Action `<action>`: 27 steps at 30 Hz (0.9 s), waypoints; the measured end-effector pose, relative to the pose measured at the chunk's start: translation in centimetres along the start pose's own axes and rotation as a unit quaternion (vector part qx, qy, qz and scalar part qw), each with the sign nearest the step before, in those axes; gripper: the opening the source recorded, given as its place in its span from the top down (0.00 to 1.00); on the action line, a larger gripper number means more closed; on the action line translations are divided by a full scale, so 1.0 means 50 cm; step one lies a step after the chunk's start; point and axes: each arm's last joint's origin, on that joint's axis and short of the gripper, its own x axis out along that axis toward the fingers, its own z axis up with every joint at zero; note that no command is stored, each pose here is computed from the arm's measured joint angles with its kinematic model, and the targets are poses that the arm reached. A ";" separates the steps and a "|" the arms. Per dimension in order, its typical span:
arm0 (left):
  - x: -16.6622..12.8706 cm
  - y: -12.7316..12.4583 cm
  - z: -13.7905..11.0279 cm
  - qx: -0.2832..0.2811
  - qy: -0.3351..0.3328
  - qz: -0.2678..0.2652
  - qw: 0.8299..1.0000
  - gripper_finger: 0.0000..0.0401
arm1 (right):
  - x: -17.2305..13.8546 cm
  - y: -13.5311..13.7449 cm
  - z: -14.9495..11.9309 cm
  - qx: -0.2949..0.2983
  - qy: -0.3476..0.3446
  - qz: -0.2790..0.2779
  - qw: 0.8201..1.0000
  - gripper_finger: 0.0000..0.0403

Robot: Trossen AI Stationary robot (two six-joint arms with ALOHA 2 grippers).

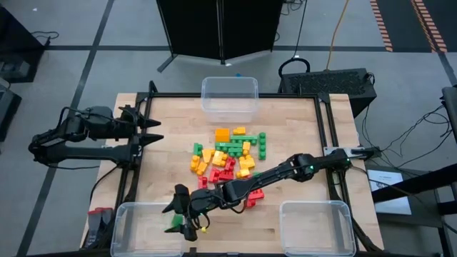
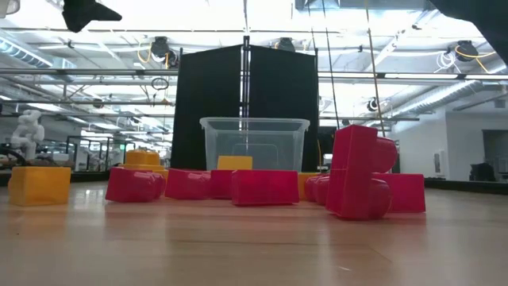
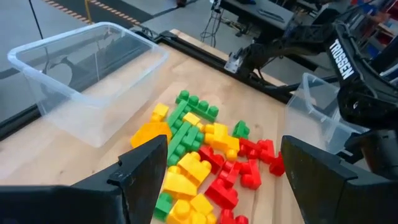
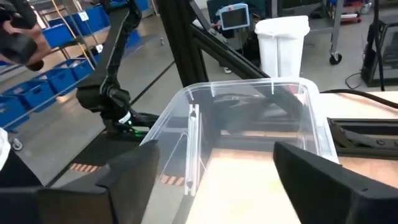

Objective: Sort blocks
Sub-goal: Put the green game piece into the bottom left transparent bin

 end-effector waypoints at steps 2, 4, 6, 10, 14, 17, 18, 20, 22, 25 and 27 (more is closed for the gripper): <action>0.000 0.000 0.000 0.000 0.000 0.000 1.000 0.28 | 0.000 0.001 0.002 0.002 -0.005 0.004 1.000 0.21; 0.000 0.000 0.000 0.000 0.000 0.000 1.000 0.28 | -0.005 0.006 0.016 0.006 -0.017 0.015 1.000 0.22; 0.000 0.000 0.000 0.000 0.000 0.001 1.000 0.28 | -0.017 0.012 0.049 0.003 -0.026 0.036 0.999 0.25; 0.000 0.000 0.000 0.004 0.000 0.002 1.000 0.28 | -0.102 0.025 0.160 -0.040 -0.030 0.022 0.999 0.29; 0.000 0.001 -0.002 0.004 0.004 0.003 1.000 0.28 | -0.258 0.035 0.263 -0.084 0.054 -0.110 0.989 0.29; 0.000 0.003 -0.007 0.005 0.016 0.008 1.000 0.28 | -0.362 0.022 0.276 -0.082 0.161 -0.229 0.957 0.28; 0.000 0.003 -0.008 0.006 0.019 0.009 1.000 0.28 | -0.390 0.016 0.274 -0.073 0.190 -0.262 0.943 0.28; 0.000 0.004 -0.010 0.014 0.025 0.011 1.000 0.28 | -0.440 0.004 0.272 -0.054 0.238 -0.320 0.915 0.28; 0.000 0.005 -0.012 0.018 0.031 0.013 0.999 0.28 | -0.488 -0.007 0.271 -0.025 0.279 -0.364 0.888 0.28; -0.001 0.007 -0.015 0.016 0.037 0.019 0.999 0.28 | -0.529 -0.033 0.251 0.041 0.336 -0.431 0.836 0.28; -0.001 0.007 -0.015 0.015 0.039 0.020 0.999 0.28 | -0.514 -0.062 0.233 0.089 0.319 -0.456 0.826 0.28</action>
